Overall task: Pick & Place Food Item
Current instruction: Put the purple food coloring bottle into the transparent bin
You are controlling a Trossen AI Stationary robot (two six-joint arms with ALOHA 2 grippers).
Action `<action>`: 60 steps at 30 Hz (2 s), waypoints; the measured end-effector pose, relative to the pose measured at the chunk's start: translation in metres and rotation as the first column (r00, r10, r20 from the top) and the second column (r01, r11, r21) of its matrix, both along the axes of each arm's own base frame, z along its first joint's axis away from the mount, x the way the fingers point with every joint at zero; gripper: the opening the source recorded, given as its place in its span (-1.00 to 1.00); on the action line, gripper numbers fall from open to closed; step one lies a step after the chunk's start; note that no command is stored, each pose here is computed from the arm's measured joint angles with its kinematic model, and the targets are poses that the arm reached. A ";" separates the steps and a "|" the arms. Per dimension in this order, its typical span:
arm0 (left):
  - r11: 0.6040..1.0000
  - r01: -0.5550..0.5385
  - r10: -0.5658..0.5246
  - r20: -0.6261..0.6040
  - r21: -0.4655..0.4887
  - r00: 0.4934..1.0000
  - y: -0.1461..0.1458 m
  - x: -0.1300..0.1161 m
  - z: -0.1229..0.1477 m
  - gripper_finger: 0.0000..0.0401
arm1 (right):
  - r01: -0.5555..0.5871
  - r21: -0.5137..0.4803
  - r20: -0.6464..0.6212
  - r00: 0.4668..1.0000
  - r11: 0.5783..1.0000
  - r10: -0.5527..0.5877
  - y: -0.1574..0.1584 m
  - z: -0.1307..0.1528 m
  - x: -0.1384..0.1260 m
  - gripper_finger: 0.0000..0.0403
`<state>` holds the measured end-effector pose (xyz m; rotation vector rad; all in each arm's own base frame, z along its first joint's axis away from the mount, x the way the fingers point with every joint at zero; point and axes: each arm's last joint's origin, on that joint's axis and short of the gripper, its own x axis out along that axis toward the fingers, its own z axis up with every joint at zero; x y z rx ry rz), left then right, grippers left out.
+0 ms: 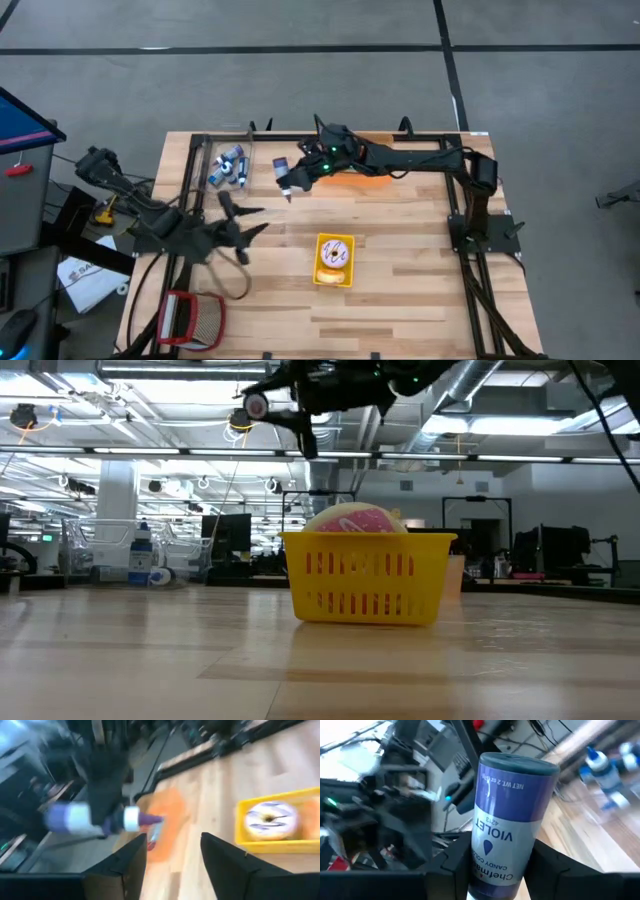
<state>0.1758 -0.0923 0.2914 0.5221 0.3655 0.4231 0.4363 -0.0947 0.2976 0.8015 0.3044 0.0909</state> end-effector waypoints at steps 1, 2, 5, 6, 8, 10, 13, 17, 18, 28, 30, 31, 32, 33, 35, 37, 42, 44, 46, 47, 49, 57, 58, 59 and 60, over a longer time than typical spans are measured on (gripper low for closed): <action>0.999 -0.034 0.034 -0.001 -0.001 0.999 0.003 0.007 -0.003 -0.07 | -0.008 -0.010 0.014 1.000 1.000 0.008 0.001 0.004 0.003 -0.31; 0.997 -0.079 0.079 0.018 -0.005 0.997 0.005 0.013 -0.004 -0.02 | -0.012 -0.020 0.031 0.999 1.000 0.013 0.001 0.009 0.004 -0.31; 0.975 -0.213 0.221 0.139 -0.066 0.965 0.011 0.027 0.000 0.13 | -0.022 -0.057 0.066 0.998 0.998 0.026 0.001 0.020 0.005 -0.31; 0.970 -0.227 0.240 0.169 -0.090 0.956 0.012 0.029 0.002 0.17 | -0.023 -0.067 0.071 0.997 0.997 0.028 0.001 0.021 0.005 -0.31; 0.956 -0.248 0.280 0.227 -0.157 0.933 0.012 0.032 0.005 0.24 | -0.028 -0.096 0.081 0.996 0.995 0.035 0.000 0.025 0.004 -0.31; 0.943 -0.261 0.309 0.256 -0.205 0.916 0.012 0.031 0.005 0.26 | -0.033 -0.125 0.093 0.995 0.992 0.045 0.001 0.027 0.003 -0.31; 0.919 -0.264 0.350 0.300 -0.293 0.887 0.013 0.031 0.006 0.26 | -0.043 -0.171 0.108 0.992 0.984 0.062 0.001 0.029 0.002 -0.31; 0.893 -0.257 0.386 0.333 -0.370 0.860 0.015 0.031 0.006 0.23 | -0.066 -0.220 0.121 0.988 0.973 0.094 0.002 0.029 0.003 -0.31; 0.885 -0.259 0.398 0.339 -0.387 0.853 0.016 0.032 0.006 0.23 | -0.068 -0.234 0.124 0.987 0.970 0.100 0.002 0.029 0.003 -0.30; 0.817 -0.163 0.425 0.386 -0.553 0.819 0.040 0.044 0.011 0.23 | -0.097 -0.282 0.179 0.972 0.955 0.152 0.006 0.034 0.004 -0.31; 0.810 -0.142 0.421 0.396 -0.569 0.816 0.046 0.047 0.013 0.20 | -0.096 -0.286 0.182 0.971 0.954 0.152 0.006 0.035 0.004 -0.31; 0.808 -0.133 0.416 0.395 -0.574 0.819 0.048 0.048 0.013 0.19 | -0.096 -0.286 0.182 0.972 0.954 0.152 0.006 0.034 0.004 -0.31; 0.807 -0.126 0.410 0.394 -0.577 0.823 0.050 0.049 0.013 0.17 | -0.096 -0.286 0.181 0.972 0.953 0.152 0.006 0.034 0.004 -0.31; 0.806 -0.120 0.407 0.394 -0.580 0.824 0.052 0.050 0.013 0.15 | -0.096 -0.286 0.181 0.972 0.953 0.152 0.006 0.034 0.004 -0.31; 0.804 -0.112 0.402 0.394 -0.584 0.827 0.055 0.051 0.014 0.08 | -0.097 -0.293 0.182 0.971 0.951 0.155 0.007 0.034 0.004 -0.32; 0.803 -0.108 0.398 0.393 -0.586 0.829 0.056 0.051 0.013 -0.04 | -0.098 -0.293 0.182 0.971 0.951 0.156 0.007 0.034 0.004 -0.32; 0.801 -0.101 0.394 0.393 -0.590 0.831 0.055 0.051 0.014 -0.30 | -0.103 -0.309 0.183 0.969 0.945 0.166 0.007 0.034 0.004 -0.32; 0.804 -0.107 0.392 0.386 -0.585 0.835 0.055 0.050 0.013 -0.31 | -0.107 -0.316 0.183 0.968 0.943 0.171 0.008 0.034 0.004 -0.32; 0.809 -0.117 0.388 0.372 -0.577 0.843 0.055 0.050 0.012 -0.32 | -0.112 -0.333 0.180 0.967 0.936 0.180 0.010 0.034 0.005 -0.30; 0.810 -0.123 0.387 0.366 -0.573 0.847 0.056 0.049 0.011 -0.32 | -0.112 -0.341 0.181 0.967 0.933 0.182 0.012 0.034 0.005 -0.29; 0.813 -0.129 0.384 0.356 -0.568 0.852 0.056 0.047 0.012 -0.33 | -0.110 -0.347 0.185 0.965 0.931 0.183 0.014 0.034 0.005 -0.26; 0.804 -0.158 0.393 0.313 -0.573 0.864 0.060 0.032 0.014 -0.38 | -0.048 -0.374 0.256 0.955 0.926 0.153 0.017 0.055 -0.004 -0.06; 0.805 -0.165 0.394 0.306 -0.569 0.867 0.060 0.030 0.013 -0.50 | -0.035 -0.384 0.271 0.951 0.923 0.149 0.018 0.062 -0.008 -0.04; 0.805 -0.167 0.395 0.304 -0.569 0.867 0.060 0.028 0.013 -0.51 | -0.027 -0.393 0.282 0.948 0.919 0.149 0.018 0.069 -0.012 -0.02; 0.807 -0.183 0.403 0.299 -0.561 0.865 0.060 0.026 0.013 -0.50 | -0.011 -0.404 0.293 0.946 0.915 0.141 0.019 0.075 -0.016 0.00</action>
